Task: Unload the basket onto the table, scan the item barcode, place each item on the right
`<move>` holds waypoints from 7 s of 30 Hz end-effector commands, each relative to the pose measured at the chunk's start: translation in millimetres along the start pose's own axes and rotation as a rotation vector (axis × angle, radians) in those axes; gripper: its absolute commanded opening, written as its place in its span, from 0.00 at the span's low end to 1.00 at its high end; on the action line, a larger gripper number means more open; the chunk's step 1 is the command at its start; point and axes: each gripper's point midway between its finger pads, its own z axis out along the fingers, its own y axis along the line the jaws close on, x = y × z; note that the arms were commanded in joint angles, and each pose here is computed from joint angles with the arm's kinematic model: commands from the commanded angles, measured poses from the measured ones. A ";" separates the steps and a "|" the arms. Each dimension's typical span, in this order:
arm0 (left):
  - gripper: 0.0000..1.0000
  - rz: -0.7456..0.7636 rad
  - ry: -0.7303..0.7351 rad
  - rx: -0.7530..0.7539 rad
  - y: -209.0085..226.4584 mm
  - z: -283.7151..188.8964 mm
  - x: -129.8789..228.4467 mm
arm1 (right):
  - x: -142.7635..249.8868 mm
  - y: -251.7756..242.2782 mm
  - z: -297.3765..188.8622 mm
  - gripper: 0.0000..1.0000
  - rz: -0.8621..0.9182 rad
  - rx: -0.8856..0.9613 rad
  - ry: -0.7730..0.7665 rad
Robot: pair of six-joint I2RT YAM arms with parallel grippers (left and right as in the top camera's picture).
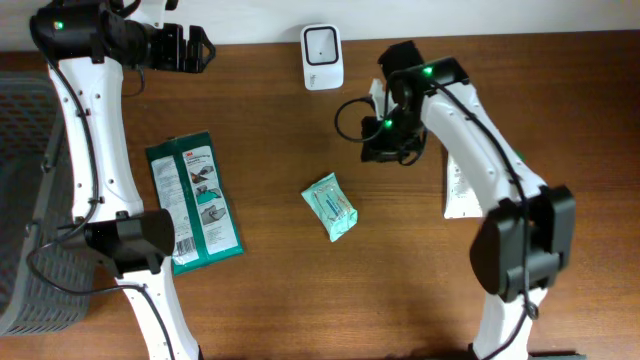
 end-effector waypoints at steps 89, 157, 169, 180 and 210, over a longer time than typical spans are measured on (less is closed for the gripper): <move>0.99 0.017 -0.018 0.003 -0.7 -7.5 -3.2 | 76.8 16.6 150.7 0.63 0.049 -0.137 0.262; 0.99 0.017 -0.018 0.003 -0.7 -7.5 -3.2 | 53.7 -71.2 44.7 0.70 0.237 0.064 0.067; 0.99 0.017 -0.018 0.003 -0.7 -7.5 -3.2 | 59.6 -73.0 66.3 0.74 0.235 0.026 0.061; 0.99 0.017 -0.018 0.003 -0.6 -7.5 -3.2 | 43.7 -106.5 28.2 0.77 0.263 0.035 0.009; 0.99 0.017 -0.018 0.003 -0.6 -7.5 -3.2 | 76.8 -113.5 115.0 0.04 0.303 -0.137 0.094</move>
